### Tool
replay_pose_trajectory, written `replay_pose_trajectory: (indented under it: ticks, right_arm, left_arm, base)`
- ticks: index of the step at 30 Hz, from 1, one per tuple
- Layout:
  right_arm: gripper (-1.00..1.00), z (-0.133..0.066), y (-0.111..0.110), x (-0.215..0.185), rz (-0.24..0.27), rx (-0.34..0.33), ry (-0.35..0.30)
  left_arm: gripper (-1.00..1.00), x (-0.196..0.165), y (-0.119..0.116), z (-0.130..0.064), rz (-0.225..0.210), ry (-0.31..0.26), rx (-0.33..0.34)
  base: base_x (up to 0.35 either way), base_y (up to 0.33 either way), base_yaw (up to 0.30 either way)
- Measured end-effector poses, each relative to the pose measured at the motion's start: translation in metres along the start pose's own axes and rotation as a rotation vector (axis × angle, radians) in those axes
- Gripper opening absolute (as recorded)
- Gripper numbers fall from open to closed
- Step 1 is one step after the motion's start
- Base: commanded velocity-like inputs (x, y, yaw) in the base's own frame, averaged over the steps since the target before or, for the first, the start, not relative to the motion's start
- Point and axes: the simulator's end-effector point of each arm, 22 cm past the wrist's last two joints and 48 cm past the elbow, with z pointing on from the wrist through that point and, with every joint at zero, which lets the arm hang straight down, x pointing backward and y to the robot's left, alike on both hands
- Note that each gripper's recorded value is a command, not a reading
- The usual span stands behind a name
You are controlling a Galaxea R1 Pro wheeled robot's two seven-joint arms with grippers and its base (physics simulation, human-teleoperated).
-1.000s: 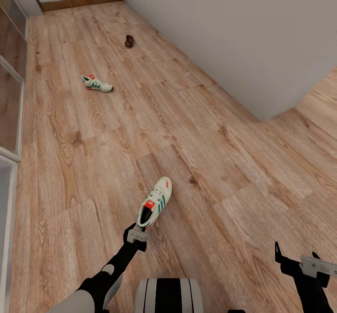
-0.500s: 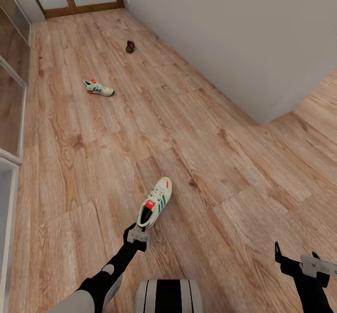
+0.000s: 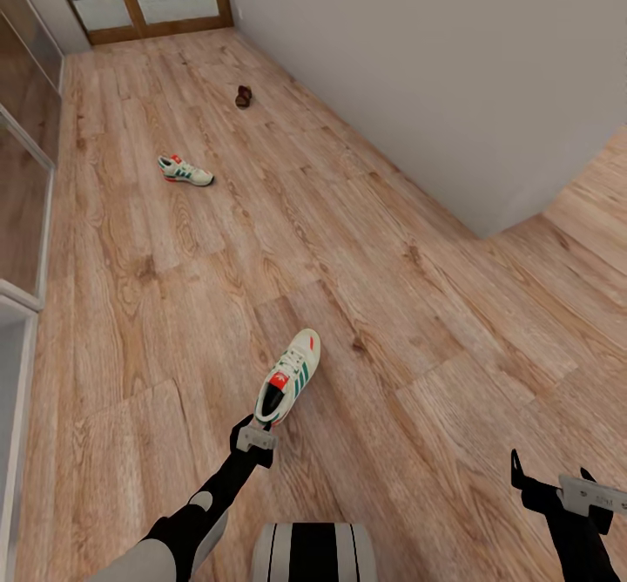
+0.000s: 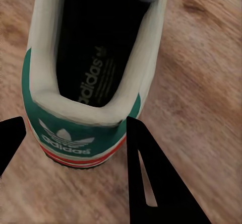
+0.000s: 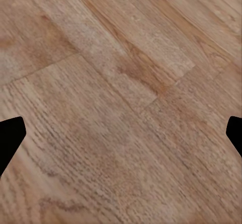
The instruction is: Pick up the two gym shoes and the two sandals from the corridor floor and place them onto the hallstand (shoe rack) in the corridor, making sure they are on the rack and not on the floor. Arrange them so the two gym shoes are next to each other and the two sandals are next to each other.
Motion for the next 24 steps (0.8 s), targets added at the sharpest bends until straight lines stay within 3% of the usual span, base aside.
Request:
replay_pose_trajectory:
  ticks: [5, 10, 16, 24]
  right_arm:
    - [1.0, -0.001, 0.001, -0.004, 0.004, -0.003, -0.008]
    - [1.0, -0.007, 0.018, -0.01, 0.025, -0.028, -0.021]
    - [1.0, -0.013, 0.03, -0.023, 0.044, -0.045, -0.046]
    - [1.0, -0.015, 0.032, -0.029, 0.052, -0.049, -0.058]
  left_arm:
    - [-1.0, -0.007, 0.002, 0.0, 0.004, -0.013, -0.002]
    - [-1.0, -0.017, 0.005, 0.001, 0.005, -0.028, 0.01]
    - [-1.0, -0.036, 0.018, 0.004, -0.072, -0.028, 0.042]
    - [-1.0, -0.068, 0.044, -0.011, -0.061, -0.051, 0.036]
  base:
    - [0.0, 0.0, 0.0]
    - [0.0, 0.0, 0.0]
    - [0.0, 0.0, 0.0]
    - [0.0, 0.0, 0.0]
